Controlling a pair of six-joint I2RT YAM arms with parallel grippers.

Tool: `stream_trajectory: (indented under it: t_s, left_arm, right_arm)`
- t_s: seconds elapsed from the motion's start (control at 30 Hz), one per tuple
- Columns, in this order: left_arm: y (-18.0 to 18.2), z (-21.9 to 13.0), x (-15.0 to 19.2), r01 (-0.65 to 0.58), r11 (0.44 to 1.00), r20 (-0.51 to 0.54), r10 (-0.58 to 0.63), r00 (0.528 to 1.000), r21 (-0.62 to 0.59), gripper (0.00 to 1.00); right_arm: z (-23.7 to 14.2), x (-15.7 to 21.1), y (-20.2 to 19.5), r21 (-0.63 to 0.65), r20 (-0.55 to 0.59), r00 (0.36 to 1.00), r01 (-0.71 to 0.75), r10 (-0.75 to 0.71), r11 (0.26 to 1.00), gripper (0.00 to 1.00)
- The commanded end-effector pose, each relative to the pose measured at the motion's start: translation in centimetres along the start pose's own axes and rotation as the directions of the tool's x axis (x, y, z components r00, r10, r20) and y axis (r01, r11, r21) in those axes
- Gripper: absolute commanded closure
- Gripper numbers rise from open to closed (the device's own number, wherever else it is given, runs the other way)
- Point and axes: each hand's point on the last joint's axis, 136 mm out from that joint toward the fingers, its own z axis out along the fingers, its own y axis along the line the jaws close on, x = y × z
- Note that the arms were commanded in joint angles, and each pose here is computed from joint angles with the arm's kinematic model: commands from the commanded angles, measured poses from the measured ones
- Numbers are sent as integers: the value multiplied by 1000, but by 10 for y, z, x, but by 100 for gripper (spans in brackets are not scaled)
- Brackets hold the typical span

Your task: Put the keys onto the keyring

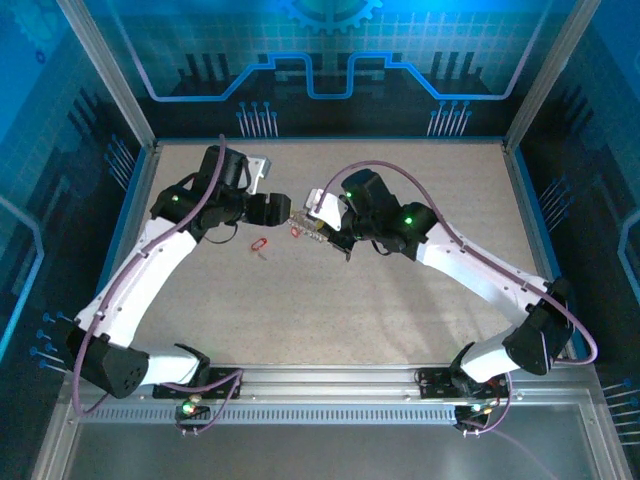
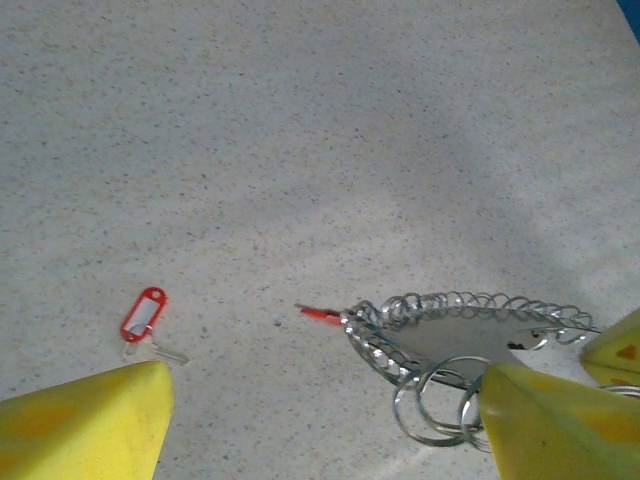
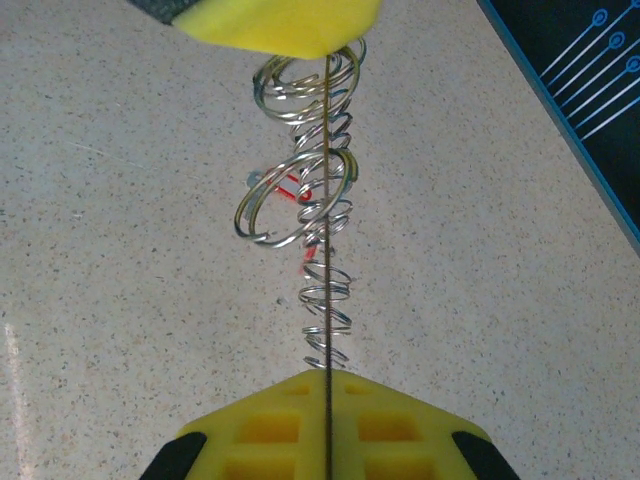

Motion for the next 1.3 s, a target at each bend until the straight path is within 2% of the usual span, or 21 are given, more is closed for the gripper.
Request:
stream_trajectory:
  t_s: [0.0,0.13,0.23,0.33,0.4,0.47,0.53,0.57,0.67,0.8,0.93,1.0,1.07,1.17,1.27]
  left_arm:
    - [17,-6,4,-31,997,10,32,999,-76,19]
    - [6,-20,4,-121,993,42,121,992,-11,13]
    - [-11,-46,0,-242,969,165,231,959,52,12]
    - [-26,-75,2,-392,917,333,348,876,74,12]
    - [-39,-91,8,-489,868,432,407,805,92,12]
    - [-58,-102,24,-615,777,511,476,716,138,11]
    - [-72,-107,42,-688,697,543,506,670,199,10]
    - [-76,-108,50,-706,669,548,511,663,231,10]
    - [-81,-103,64,-738,617,546,532,647,274,9]
    - [-77,-88,73,-788,571,559,586,587,229,2]
    - [-72,-81,69,-791,585,576,589,566,179,1]
    - [-72,-80,70,-800,573,587,592,552,175,3]
    - [-76,-78,76,-829,531,608,604,515,175,13]
    - [-77,-71,79,-837,519,619,605,501,171,32]
    - [-80,-70,79,-845,508,647,591,481,165,41]
  right_arm:
    - [-18,-23,1,-6,112,993,41,-40,999,100]
    - [-22,-22,6,-19,119,989,95,-92,995,100]
    - [-26,-22,9,-33,125,982,150,-145,988,100]
    - [-31,-24,15,-68,147,971,198,-187,978,100]
    - [-35,-26,23,-104,178,961,233,-213,967,100]
    - [-40,-29,32,-139,224,942,284,-249,949,100]
    - [-44,-31,39,-161,265,921,333,-285,929,100]
    - [-45,-31,41,-169,278,913,353,-299,920,100]
    - [-49,-32,45,-189,309,897,383,-316,904,100]
    - [-55,-33,54,-235,351,881,411,-317,881,100]
    - [-59,-33,62,-280,386,869,430,-309,858,100]
    - [-58,-32,62,-292,383,874,422,-300,858,100]
    - [-58,-33,63,-304,382,879,412,-286,859,100]
    - [-58,-36,65,-317,397,875,413,-276,854,100]
    - [-58,-37,66,-332,397,877,411,-270,849,100]
